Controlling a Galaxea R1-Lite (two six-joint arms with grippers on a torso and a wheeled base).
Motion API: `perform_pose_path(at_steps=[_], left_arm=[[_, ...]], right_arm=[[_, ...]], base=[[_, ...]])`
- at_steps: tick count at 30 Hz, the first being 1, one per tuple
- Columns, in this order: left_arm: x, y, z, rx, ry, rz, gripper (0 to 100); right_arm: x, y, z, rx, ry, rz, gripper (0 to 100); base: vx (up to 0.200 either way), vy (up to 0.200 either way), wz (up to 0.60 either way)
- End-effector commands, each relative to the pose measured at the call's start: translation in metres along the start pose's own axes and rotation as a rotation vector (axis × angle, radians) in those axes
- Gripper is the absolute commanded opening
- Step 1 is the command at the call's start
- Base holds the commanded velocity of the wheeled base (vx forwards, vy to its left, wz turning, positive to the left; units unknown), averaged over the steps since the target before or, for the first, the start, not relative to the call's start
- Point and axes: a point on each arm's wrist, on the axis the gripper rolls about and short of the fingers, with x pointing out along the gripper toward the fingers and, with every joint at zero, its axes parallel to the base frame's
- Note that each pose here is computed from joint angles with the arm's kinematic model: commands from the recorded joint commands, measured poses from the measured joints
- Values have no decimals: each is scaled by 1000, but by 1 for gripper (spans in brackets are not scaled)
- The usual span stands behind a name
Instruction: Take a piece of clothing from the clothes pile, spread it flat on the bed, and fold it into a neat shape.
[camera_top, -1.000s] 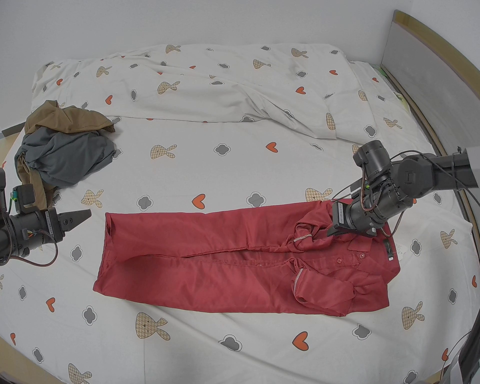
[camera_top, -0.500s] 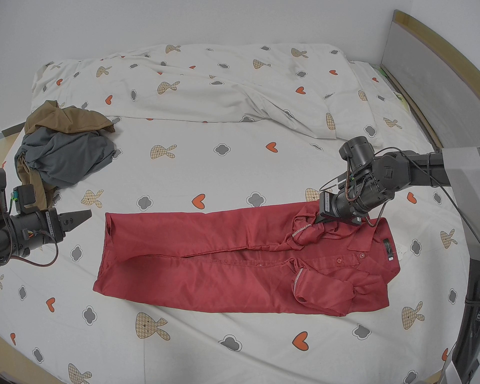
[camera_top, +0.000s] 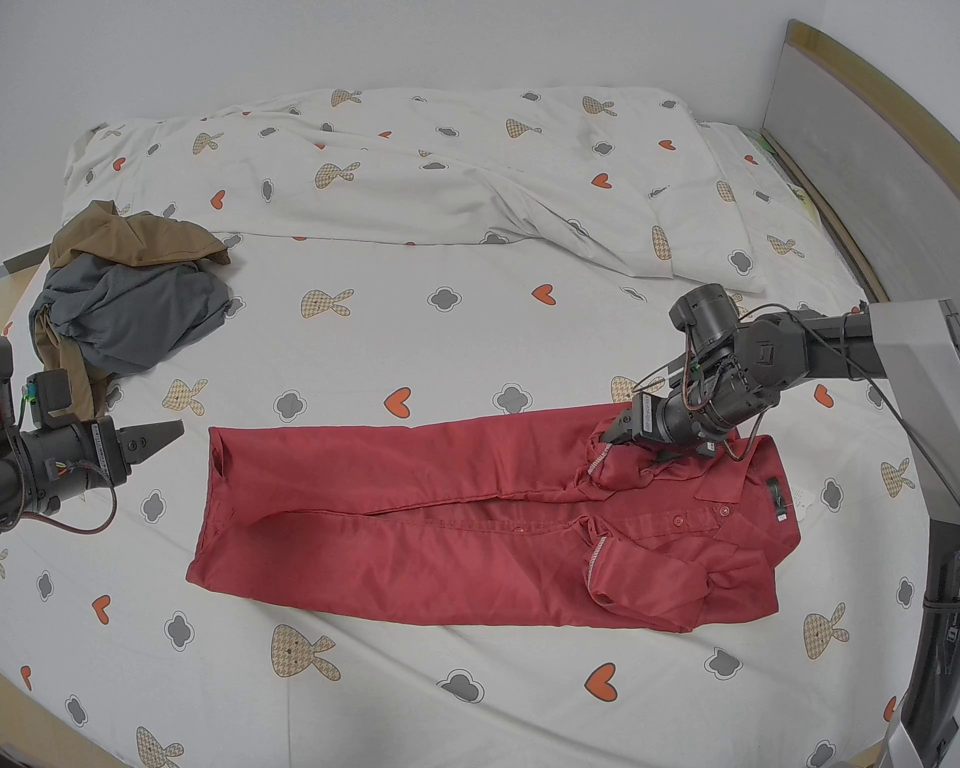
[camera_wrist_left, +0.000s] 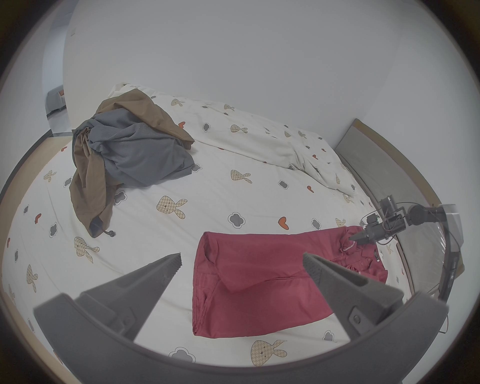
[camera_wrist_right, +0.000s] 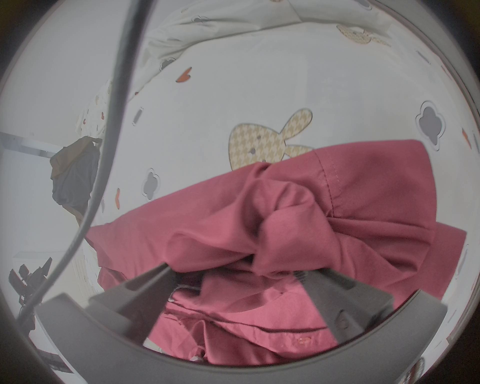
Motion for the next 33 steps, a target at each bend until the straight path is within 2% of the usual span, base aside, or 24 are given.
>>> perform_pose_path(at_steps=[1,4,7,12,16,19,23,24,27,31,33], left_arm=[[1,0,-1,-2,5,0,100],[1,1,-1,-3,6,0,100],[2,1,-2,-4,10,1,100],[2,-1,-3,-1,16,-9,100],[2,-1,-4,-1,16,-9,100],[2,-1,-4,-2,17,-8,100],[3,-1,-5,-3,23,-9,100],[6,0,-6,-7,30,-9,100],[12,3,-8,-15,52,-8,100],[30,8,-18,-43,121,-58,100],[34,9,-20,-49,135,-70,100]], right_arm=[[-55,5,3,-4,-80,33,100],[-95,8,-6,-14,-123,52,100],[-113,8,-19,-22,-123,57,100],[-103,4,-32,-21,-64,40,100],[-100,4,-35,-23,-42,57,100],[-87,7,-40,-29,31,128,100],[-77,7,-42,-35,41,190,100],[-70,5,-42,-44,16,247,100],[-58,1,-42,-67,-41,342,100],[-23,-4,-46,-87,-89,375,100],[-20,-5,-48,-87,-90,375,100]], base=[[0,0,0],[0,0,0],[0,0,0],[0,0,0],[0,0,0],[0,0,0],[0,0,0],[0,0,0],[0,0,0],[0,0,0],[0,0,0]])
